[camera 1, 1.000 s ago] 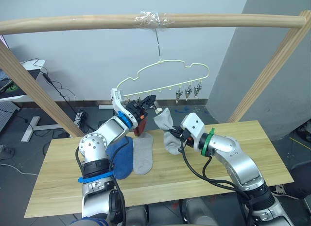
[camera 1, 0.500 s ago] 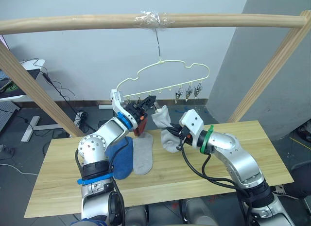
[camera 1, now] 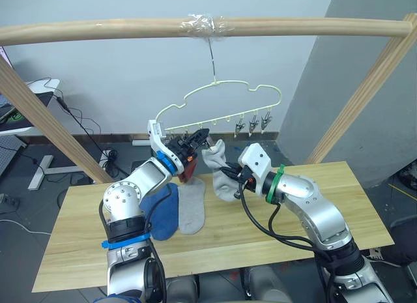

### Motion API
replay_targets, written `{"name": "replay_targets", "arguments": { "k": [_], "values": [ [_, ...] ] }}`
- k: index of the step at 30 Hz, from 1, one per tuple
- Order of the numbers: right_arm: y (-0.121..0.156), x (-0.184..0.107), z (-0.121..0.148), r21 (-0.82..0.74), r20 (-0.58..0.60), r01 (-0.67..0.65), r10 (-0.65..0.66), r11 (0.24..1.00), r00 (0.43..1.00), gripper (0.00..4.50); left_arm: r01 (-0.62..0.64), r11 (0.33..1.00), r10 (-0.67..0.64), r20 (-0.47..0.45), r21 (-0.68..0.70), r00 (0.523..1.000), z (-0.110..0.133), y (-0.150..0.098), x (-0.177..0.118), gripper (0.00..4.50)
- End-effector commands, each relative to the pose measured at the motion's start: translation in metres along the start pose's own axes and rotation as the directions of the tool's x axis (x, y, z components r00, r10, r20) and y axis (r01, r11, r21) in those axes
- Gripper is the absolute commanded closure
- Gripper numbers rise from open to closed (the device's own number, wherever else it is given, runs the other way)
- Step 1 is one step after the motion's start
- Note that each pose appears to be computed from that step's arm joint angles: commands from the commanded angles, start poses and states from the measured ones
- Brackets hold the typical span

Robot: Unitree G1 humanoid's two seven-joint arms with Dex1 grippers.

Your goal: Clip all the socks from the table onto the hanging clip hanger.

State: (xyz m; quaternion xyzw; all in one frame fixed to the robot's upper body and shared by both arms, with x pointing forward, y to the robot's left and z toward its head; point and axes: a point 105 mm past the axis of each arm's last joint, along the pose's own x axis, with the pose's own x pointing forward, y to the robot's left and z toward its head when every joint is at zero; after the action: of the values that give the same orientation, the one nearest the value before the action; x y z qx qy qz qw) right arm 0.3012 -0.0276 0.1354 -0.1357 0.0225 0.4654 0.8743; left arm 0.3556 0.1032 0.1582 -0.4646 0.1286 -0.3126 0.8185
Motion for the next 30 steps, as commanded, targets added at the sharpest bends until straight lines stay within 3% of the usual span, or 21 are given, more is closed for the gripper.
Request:
{"name": "replay_targets", "arguments": {
  "k": [1,15,30],
  "values": [
    [-0.005,-0.003,0.017,-0.013,0.06,0.018,-0.018,1.0,0.998,4.47,-0.028,1.0,0.028,-0.002,0.006,1.0,0.0,0.006,-0.004,4.5],
    [-0.009,-0.011,0.023,0.008,0.077,0.034,-0.034,0.999,0.996,4.47,-0.047,0.999,0.047,0.02,0.006,0.999,0.006,0.01,-0.006,4.5],
    [-0.005,-0.001,0.029,0.024,0.091,0.024,-0.026,0.999,0.995,4.47,-0.032,0.999,0.032,0.019,0.016,0.999,0.004,0.007,-0.002,4.5]
  ]
}}
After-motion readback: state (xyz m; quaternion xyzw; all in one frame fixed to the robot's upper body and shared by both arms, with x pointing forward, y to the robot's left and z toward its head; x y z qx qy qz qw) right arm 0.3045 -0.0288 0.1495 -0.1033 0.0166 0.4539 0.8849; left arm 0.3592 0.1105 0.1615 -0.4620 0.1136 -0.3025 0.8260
